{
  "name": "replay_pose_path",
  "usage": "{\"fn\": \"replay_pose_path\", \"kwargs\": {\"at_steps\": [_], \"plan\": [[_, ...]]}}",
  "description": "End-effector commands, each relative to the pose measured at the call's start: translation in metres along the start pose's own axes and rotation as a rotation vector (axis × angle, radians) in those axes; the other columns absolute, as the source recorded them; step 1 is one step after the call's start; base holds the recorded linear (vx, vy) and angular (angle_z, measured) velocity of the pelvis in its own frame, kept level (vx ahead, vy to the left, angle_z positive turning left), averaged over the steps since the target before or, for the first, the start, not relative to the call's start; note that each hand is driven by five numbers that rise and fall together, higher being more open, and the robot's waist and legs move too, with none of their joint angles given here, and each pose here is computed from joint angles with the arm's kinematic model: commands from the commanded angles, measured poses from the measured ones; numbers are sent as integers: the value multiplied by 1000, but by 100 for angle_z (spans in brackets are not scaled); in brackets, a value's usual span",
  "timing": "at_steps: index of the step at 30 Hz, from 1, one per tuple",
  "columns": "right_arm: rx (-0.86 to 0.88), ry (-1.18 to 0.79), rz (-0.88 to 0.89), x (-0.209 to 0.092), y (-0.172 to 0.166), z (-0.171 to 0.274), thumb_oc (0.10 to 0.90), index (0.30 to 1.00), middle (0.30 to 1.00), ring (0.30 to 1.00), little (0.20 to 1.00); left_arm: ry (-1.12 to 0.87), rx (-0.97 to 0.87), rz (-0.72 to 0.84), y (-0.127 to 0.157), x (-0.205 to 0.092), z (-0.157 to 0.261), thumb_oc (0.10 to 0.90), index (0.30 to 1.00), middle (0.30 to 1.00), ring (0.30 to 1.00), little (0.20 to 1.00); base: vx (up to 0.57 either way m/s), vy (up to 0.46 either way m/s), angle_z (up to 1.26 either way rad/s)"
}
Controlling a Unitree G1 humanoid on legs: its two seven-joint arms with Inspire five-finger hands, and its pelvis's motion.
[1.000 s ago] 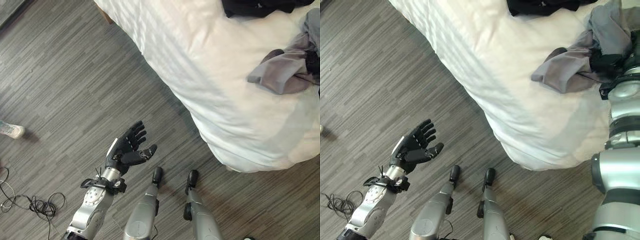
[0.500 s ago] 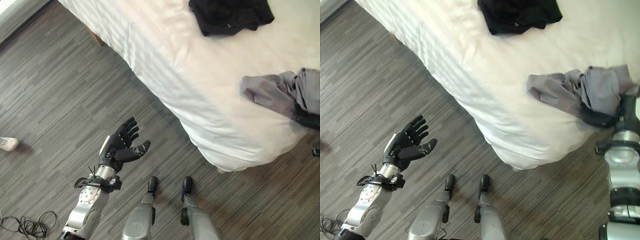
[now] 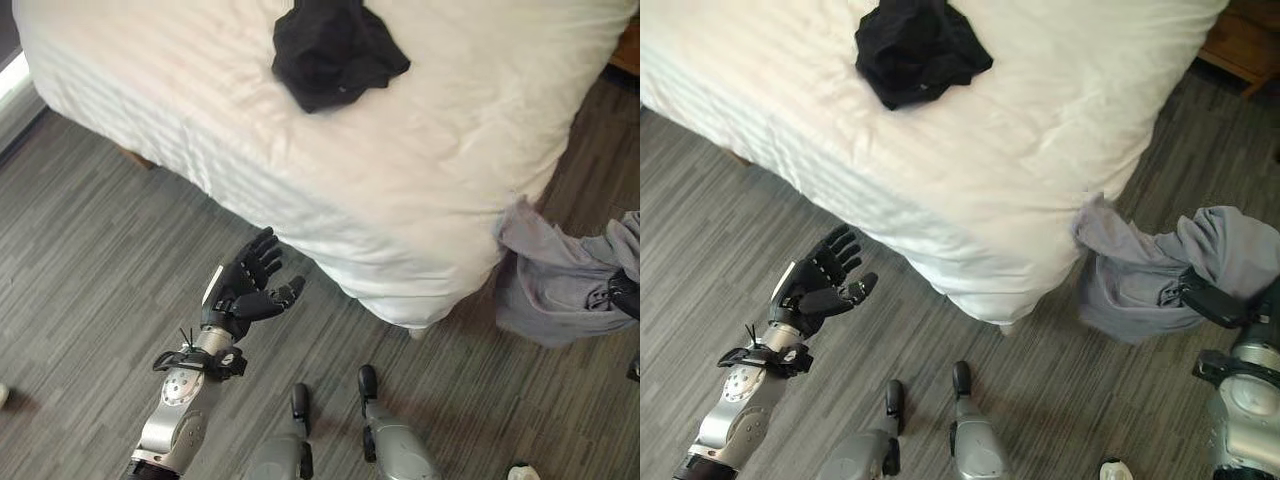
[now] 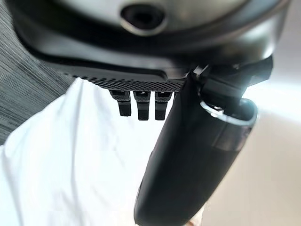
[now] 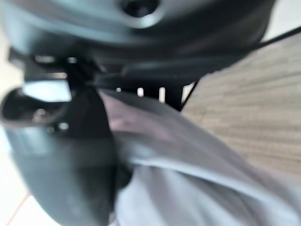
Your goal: Pick up bed clothes into laundry basket.
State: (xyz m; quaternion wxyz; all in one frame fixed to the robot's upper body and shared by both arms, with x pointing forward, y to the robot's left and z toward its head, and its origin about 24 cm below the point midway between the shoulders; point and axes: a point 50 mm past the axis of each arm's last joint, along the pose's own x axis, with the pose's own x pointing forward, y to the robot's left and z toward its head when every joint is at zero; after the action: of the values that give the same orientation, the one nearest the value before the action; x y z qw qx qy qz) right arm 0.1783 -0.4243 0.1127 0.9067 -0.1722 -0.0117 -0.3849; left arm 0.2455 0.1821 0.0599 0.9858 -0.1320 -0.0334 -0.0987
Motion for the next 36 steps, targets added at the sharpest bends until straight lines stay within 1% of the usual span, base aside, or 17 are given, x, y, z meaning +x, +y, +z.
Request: {"fn": "replay_pose_path", "kwargs": {"at_steps": [1,4,6,8,10,12,16,20,21,23,26,27,31,34,36], "plan": [[92,-211,-165,-6,-33,32,400,300,300,300,300,-114,61,-68,-3,5,21,800,900,900,900,900,-67,146,-2],[137,-183,-154,-17,-26,20,400,300,300,300,300,-121,68,-64,-2,7,23,800,900,900,900,900,-80,103,-19],[271,-127,-104,-33,-3,1,400,300,300,300,300,-133,69,-47,-1,12,24,800,900,900,900,900,-79,111,-41],[335,-77,-59,-44,15,-11,400,300,300,300,300,-152,60,-48,-4,14,26,800,900,900,900,900,-54,100,-50],[443,-53,-17,-53,35,-16,400,300,300,300,300,-176,41,-52,-8,18,29,800,900,900,900,900,-64,86,-37],[515,-32,0,-61,48,-21,400,300,300,300,300,-183,30,-40,-8,18,29,800,900,900,900,900,-17,57,-14],[551,-10,60,-67,69,-20,400,300,300,300,300,-172,12,-19,-8,16,25,800,900,900,900,900,-35,25,-15],[535,-4,112,-64,76,-18,400,300,300,300,300,-148,18,-20,-7,12,20,800,900,900,900,900,10,3,7],[646,77,321,-66,125,-14,400,300,300,300,300,-15,104,-4,15,-2,5,800,900,900,900,900,6,-20,7],[647,57,359,-64,130,-7,400,300,300,300,300,-26,82,35,21,-4,7,800,900,900,900,900,18,-59,1],[616,48,388,-65,131,-5,400,300,300,300,300,-25,105,30,21,-2,8,800,900,900,900,900,25,-42,14],[615,51,393,-65,131,-5,400,300,300,300,300,-29,126,23,20,1,10,800,900,900,900,900,27,-56,27],[593,65,395,-66,122,-11,400,300,300,300,300,-61,95,-18,13,15,17,800,900,900,900,900,54,-106,19],[610,38,373,-59,115,-6,400,300,300,300,300,-103,44,-38,6,30,25,800,900,900,900,900,-32,-174,23],[627,40,358,-56,116,-5,400,300,300,300,300,-120,33,-28,5,32,29,800,900,900,900,900,81,55,-9]]}}
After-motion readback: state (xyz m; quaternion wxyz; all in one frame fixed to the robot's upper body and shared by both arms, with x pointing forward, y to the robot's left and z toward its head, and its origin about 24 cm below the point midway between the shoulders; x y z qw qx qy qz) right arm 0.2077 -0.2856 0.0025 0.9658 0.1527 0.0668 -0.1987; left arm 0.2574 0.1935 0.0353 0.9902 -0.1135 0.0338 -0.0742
